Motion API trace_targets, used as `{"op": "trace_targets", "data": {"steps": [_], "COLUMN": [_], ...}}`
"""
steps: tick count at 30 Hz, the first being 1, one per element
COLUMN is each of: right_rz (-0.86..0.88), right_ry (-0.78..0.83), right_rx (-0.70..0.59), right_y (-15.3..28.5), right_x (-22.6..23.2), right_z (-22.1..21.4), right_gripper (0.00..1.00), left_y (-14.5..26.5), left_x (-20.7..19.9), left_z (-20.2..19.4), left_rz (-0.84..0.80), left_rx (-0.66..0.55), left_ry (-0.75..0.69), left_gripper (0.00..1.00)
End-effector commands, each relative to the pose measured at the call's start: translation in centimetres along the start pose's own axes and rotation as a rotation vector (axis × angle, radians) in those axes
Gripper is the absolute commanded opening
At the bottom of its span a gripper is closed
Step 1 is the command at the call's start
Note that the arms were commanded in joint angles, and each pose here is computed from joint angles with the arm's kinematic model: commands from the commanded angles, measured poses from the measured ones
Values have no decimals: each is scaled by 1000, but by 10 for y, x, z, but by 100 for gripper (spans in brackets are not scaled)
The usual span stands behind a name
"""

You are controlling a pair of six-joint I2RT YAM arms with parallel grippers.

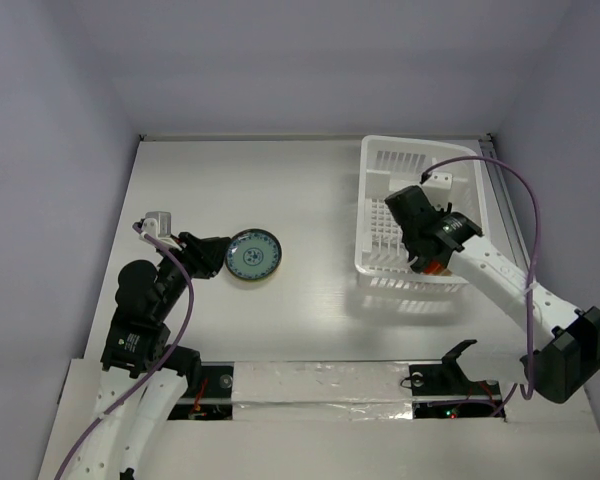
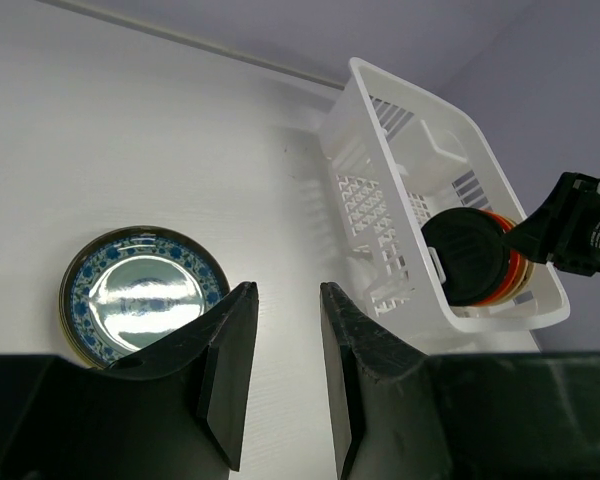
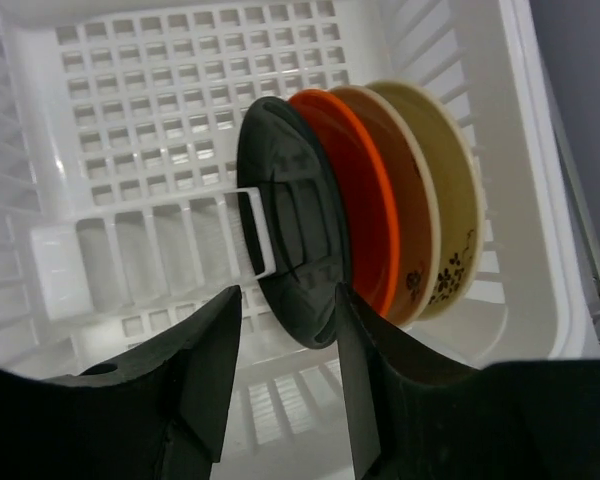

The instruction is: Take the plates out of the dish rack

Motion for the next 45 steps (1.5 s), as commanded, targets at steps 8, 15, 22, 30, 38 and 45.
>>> {"op": "trace_targets", "data": {"steps": [8, 15, 22, 30, 38, 45], "right_rz": [-50, -32, -108, -119, -151, -185], "right_ry": [29, 59, 80, 133, 176, 190], "right_rx": [28, 52, 61, 94, 97, 68], "right_y": [-17, -30, -42, -53, -50, -36], "right_x": [-24, -16, -25, -21, -26, -36], "right_z": [15, 14, 10, 5, 15, 37], "right_gripper": [43, 41, 36, 24, 7, 0], "left_y": [1, 2, 1, 0, 2, 4], "left_x": [-7, -8, -8, -8, -9, -9], "left_z": [11, 11, 11, 10, 12, 14], "left_rz": [-31, -35, -34, -36, -37, -36], "left_rx": [-40, -41, -39, -36, -44, -53], "left_ry": [-14, -15, -14, -14, -14, -16], "left_gripper": [29, 29, 29, 29, 29, 29]}}
Point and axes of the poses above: each gripper's point midway between its finger pads, its own y axis back along the fingers, its own x axis along the line the jaws close on, z = x × y, the point moved 1 cm from there along y, back along the fingers, and after that the axes turned 4 degrees about -y, right-handed, at the moved point
